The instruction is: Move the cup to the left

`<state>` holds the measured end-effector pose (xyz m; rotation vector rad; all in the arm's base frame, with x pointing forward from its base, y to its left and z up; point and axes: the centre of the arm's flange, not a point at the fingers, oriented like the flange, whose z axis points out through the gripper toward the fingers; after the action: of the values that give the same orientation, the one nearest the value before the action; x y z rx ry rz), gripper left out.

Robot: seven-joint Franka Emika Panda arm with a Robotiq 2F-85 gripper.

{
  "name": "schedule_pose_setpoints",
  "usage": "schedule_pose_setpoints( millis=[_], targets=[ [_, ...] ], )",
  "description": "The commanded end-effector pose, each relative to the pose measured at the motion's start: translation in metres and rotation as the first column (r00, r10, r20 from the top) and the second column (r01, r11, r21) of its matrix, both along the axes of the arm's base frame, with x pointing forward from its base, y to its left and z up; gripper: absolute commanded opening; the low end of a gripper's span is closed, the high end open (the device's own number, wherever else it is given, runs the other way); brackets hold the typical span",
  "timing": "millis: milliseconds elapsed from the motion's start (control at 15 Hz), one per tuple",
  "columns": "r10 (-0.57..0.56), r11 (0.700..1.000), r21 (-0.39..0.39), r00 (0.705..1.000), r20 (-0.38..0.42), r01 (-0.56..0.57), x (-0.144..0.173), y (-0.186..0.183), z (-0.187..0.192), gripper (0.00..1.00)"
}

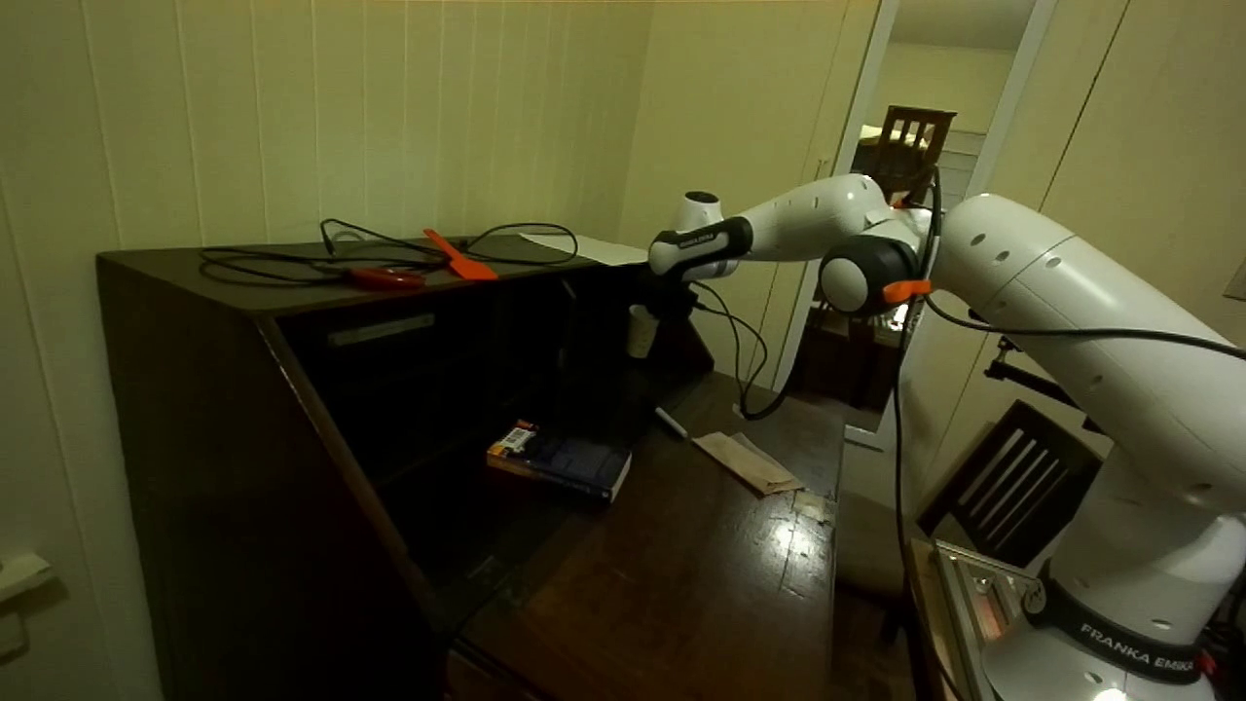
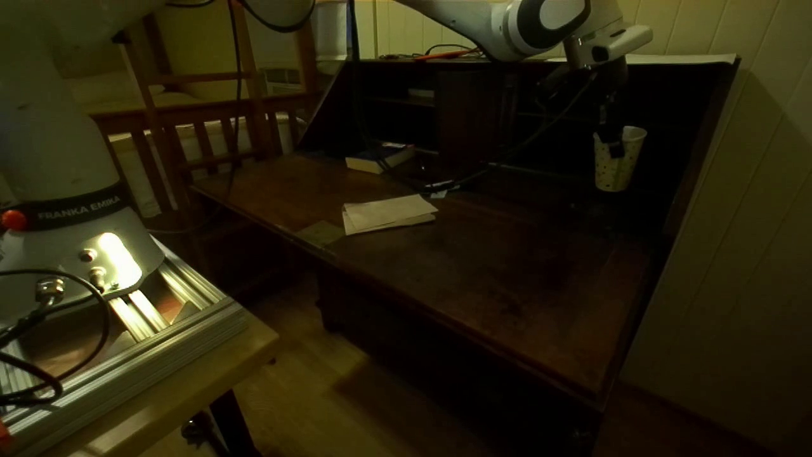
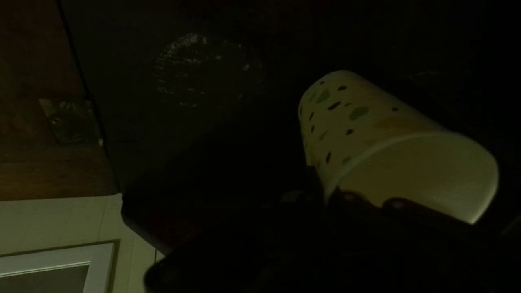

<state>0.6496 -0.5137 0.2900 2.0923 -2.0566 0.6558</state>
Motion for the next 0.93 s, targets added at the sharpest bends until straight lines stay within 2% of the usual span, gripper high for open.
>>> schedule_pose_setpoints(
  millis=[0, 200, 267, 333, 467, 533, 867],
  targets=[
    [-0.025, 0.999, -0.026, 0.999, 0.024, 0.025, 0.0297, -0.021, -0.0073, 0.01],
    [-0.033, 0.998, -0.044, 0.999, 0.042, 0.035, 0.033, -0.0238, -0.0116, 0.01],
    [-0.038, 0.998, -0.051, 0.998, 0.049, 0.04, 0.0336, -0.0247, -0.0125, 0.05],
    [-0.045, 0.997, -0.062, 0.997, 0.058, 0.049, 0.0342, -0.0254, -0.0121, 0.29],
    [-0.058, 0.995, -0.076, 0.995, 0.084, 0.064, 0.0346, -0.0267, -0.0119, 0.32],
    [-0.062, 0.994, -0.08, 0.993, 0.102, 0.07, 0.0347, -0.027, -0.0108, 0.37],
    [-0.073, 0.992, -0.09, 0.983, 0.171, 0.089, 0.0364, -0.0266, -0.0107, 0.72]
  ],
)
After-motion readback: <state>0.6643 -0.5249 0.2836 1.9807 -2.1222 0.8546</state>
